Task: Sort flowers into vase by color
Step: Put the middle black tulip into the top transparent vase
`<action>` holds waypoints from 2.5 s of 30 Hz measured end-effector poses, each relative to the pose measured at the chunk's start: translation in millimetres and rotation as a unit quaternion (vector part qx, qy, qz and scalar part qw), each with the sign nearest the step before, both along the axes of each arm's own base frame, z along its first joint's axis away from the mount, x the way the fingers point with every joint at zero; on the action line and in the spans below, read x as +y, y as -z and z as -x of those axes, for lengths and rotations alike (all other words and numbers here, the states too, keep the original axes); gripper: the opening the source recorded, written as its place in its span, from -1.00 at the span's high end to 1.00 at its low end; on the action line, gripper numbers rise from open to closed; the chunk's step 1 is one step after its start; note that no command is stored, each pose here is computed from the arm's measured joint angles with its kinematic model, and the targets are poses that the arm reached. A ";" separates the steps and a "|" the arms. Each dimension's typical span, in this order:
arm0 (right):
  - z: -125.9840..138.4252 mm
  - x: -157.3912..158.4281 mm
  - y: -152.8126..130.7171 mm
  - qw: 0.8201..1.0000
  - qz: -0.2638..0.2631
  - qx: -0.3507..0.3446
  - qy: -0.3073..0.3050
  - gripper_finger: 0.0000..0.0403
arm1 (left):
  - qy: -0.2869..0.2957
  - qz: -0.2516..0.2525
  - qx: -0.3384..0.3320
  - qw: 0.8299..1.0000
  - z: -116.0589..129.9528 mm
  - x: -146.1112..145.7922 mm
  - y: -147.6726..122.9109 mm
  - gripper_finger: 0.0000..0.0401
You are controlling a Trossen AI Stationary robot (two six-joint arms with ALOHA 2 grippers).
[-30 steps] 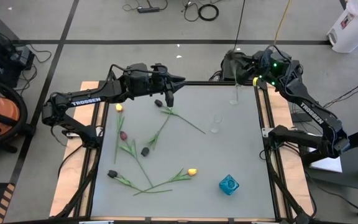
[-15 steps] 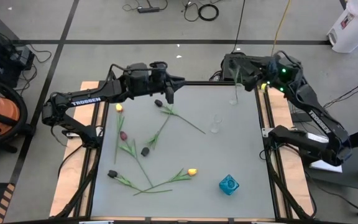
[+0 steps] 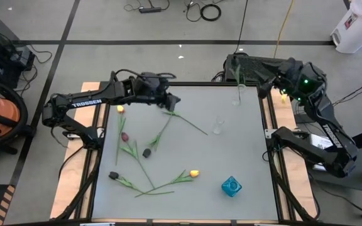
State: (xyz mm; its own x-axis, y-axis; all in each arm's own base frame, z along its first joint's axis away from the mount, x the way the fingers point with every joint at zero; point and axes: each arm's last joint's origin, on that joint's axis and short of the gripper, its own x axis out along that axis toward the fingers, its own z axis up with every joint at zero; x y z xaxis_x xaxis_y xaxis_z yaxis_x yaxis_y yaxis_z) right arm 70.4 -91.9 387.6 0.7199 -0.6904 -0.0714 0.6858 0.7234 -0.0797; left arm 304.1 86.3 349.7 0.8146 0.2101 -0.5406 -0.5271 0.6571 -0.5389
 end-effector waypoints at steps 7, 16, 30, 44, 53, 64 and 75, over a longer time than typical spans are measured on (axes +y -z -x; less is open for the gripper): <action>0.0 2.3 -0.4 1.000 -0.014 -0.016 -0.021 -0.16 | -0.035 0.107 0.082 0.990 7.4 -22.7 15.5 0.52; -1.0 2.1 0.2 0.999 -0.013 -0.010 -0.033 -0.16 | -0.068 0.199 0.207 0.956 21.4 -68.8 32.4 0.52; -2.2 2.9 0.6 0.998 -0.016 -0.010 -0.060 -0.16 | -0.130 0.200 0.342 0.909 16.8 -98.3 79.9 0.52; -2.0 4.4 4.1 0.997 -0.033 -0.002 -0.072 -0.16 | -0.100 0.168 0.446 0.874 -16.1 -104.8 145.6 0.49; -2.4 5.0 4.2 0.996 -0.035 -0.003 -0.084 -0.16 | -0.098 0.152 0.451 0.874 -23.2 -90.2 157.5 0.13; -2.4 4.9 4.2 0.996 -0.034 -0.003 -0.084 -0.16 | -0.097 0.116 0.442 0.884 -26.2 -61.1 158.9 0.03; -2.4 4.9 4.3 0.996 -0.035 -0.003 -0.083 -0.16 | -0.063 0.132 0.477 0.867 -35.8 -54.9 190.3 0.03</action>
State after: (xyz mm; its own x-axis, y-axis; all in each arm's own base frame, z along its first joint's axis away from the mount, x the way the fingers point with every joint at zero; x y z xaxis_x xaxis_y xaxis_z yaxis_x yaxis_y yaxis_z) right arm 72.8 -87.1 383.4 0.8243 -0.5551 -0.1108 0.5564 0.8306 -0.0221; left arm 339.9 31.4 159.4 -0.0490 0.0319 -0.9983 -0.8741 0.4822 0.0584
